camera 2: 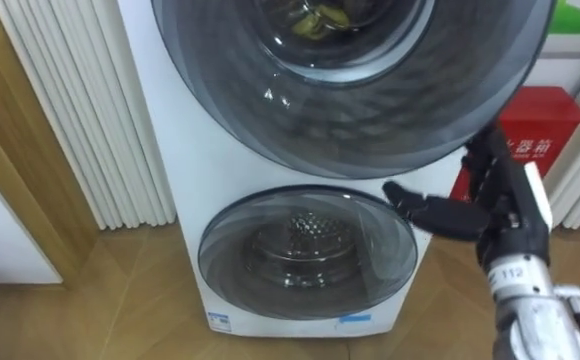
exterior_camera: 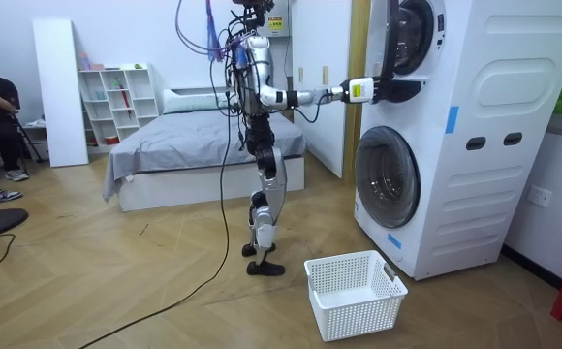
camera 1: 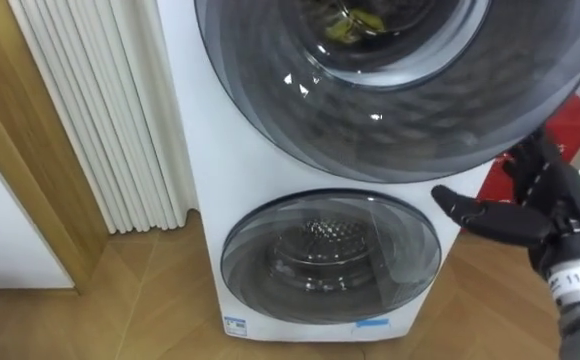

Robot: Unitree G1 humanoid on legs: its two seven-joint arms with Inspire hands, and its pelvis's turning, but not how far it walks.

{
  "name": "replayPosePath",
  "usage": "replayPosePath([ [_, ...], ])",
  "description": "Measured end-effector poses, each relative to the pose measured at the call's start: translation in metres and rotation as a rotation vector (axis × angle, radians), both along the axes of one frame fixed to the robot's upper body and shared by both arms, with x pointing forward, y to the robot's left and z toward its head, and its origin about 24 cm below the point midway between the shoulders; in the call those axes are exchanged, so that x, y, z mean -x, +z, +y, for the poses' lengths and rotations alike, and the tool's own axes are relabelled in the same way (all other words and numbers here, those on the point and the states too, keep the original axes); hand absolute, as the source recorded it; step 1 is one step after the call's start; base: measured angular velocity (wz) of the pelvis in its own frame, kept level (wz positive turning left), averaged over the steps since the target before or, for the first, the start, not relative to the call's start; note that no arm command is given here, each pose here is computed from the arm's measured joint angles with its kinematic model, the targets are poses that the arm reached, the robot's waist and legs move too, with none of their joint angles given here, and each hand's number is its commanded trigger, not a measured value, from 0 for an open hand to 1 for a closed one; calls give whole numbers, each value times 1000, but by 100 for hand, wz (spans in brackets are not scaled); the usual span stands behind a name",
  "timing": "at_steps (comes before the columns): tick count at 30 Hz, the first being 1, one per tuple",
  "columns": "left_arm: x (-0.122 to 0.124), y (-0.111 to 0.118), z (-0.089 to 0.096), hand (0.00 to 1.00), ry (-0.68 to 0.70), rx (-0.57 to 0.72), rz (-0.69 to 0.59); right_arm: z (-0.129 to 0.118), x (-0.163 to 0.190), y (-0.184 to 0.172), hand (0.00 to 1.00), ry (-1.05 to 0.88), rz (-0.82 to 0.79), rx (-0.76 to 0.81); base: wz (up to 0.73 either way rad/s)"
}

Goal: Pick clothes from washing machine

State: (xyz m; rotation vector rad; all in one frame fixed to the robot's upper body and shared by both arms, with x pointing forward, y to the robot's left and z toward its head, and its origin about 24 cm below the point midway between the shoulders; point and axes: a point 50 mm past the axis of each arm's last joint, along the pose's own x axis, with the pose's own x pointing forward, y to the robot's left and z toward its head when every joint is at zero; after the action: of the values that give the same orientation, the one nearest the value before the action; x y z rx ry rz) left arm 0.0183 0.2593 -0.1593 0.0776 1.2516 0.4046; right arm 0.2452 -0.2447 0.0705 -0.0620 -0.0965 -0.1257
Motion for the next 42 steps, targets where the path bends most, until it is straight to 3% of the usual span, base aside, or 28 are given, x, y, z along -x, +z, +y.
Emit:
replayPosePath([
  [19, -2, -2, -9, 0, -66, 44, -7, 28, 12, -9, 0, 162, 22, -101, -10],
  [42, 0, -3, -12, 0, -114, 121, -10, 46, 21, 7, 0, 309, -4, -12, -9],
])
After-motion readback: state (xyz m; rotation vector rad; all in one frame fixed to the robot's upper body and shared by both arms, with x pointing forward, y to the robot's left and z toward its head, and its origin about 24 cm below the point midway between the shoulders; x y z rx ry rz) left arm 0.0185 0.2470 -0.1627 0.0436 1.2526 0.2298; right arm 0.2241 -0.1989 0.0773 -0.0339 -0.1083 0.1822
